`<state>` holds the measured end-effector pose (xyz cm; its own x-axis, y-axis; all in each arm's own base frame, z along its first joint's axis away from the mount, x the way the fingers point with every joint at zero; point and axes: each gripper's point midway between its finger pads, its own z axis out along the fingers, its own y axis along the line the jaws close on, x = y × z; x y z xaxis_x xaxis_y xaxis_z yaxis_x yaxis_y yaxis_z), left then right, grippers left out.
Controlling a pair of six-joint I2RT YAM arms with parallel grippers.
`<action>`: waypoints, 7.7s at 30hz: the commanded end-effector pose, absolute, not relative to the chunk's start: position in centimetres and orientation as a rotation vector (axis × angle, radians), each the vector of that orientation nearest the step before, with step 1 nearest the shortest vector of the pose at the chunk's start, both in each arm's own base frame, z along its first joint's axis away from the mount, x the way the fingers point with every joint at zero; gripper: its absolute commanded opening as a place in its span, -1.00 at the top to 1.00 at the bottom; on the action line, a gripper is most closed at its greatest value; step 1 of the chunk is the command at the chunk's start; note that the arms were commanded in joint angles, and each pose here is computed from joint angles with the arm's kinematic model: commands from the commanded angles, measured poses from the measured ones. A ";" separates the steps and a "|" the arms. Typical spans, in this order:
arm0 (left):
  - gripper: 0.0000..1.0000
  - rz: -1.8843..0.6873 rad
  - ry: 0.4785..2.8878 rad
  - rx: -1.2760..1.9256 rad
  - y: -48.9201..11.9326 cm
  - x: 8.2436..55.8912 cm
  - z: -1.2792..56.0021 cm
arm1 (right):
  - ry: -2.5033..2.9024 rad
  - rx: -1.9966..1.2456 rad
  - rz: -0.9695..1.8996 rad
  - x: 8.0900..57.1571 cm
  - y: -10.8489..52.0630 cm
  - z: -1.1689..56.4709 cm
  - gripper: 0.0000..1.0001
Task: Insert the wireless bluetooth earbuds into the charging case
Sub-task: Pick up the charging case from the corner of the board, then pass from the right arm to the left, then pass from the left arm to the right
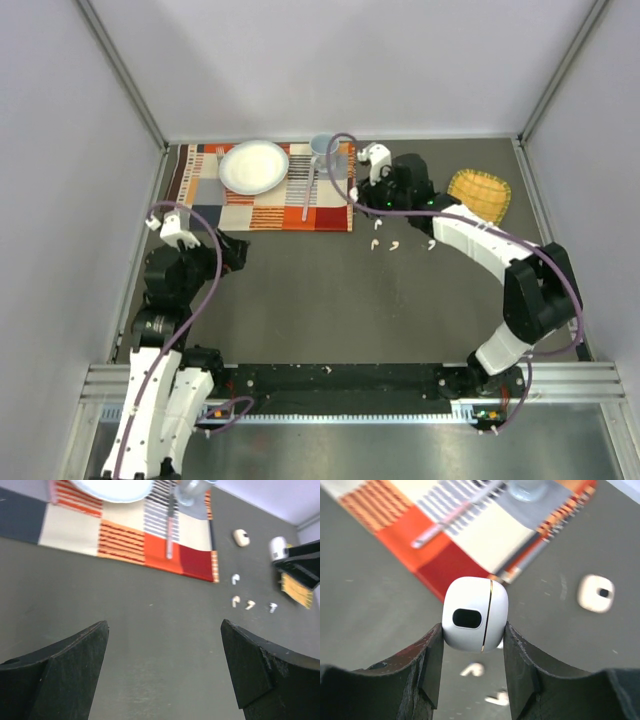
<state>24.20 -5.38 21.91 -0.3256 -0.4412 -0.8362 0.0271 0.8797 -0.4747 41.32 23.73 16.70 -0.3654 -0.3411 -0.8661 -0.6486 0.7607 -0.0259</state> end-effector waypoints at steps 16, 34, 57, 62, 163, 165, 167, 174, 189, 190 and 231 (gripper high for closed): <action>-0.98 -1.077 1.888 0.119 -15.1 23.2 23.4 | 1.546 -0.963 0.467 26.6 27.2 18.9 1.00; -0.98 -1.109 1.932 0.264 -19.7 23.0 23.8 | 1.253 -1.150 0.589 22.6 30.2 22.2 1.00; -0.90 -1.232 1.847 0.410 -27.0 23.0 27.4 | 1.140 -1.125 0.547 20.0 27.0 23.4 1.00; -0.77 -1.265 1.859 0.450 -28.6 22.5 26.5 | 1.142 -1.111 0.595 19.9 27.7 23.8 1.00; 1.00 -0.823 1.192 0.483 -22.7 21.1 30.1 | 1.720 -0.313 0.893 25.6 26.4 30.7 -0.98; 1.00 -0.840 1.148 0.512 -22.9 20.5 30.2 | 1.773 -0.298 1.003 24.8 27.6 30.0 -0.98; 1.00 -0.855 1.087 0.515 -23.0 20.1 30.9 | 1.874 -0.170 1.201 23.6 28.9 28.9 -0.97; 1.00 -0.889 1.030 0.581 -23.8 19.1 30.0 | 1.804 0.132 1.950 20.0 32.6 29.1 -0.88; 1.00 -0.874 1.062 0.593 -24.1 19.6 29.2 | 1.683 0.318 2.040 19.5 32.4 29.5 -0.92; 1.00 -0.872 1.062 0.592 -24.1 19.6 29.2 | 1.674 0.318 2.042 19.5 32.3 29.8 -0.91; 1.00 -0.943 1.108 0.705 -26.0 18.9 27.8 | 1.672 0.335 2.242 18.3 35.3 30.9 0.23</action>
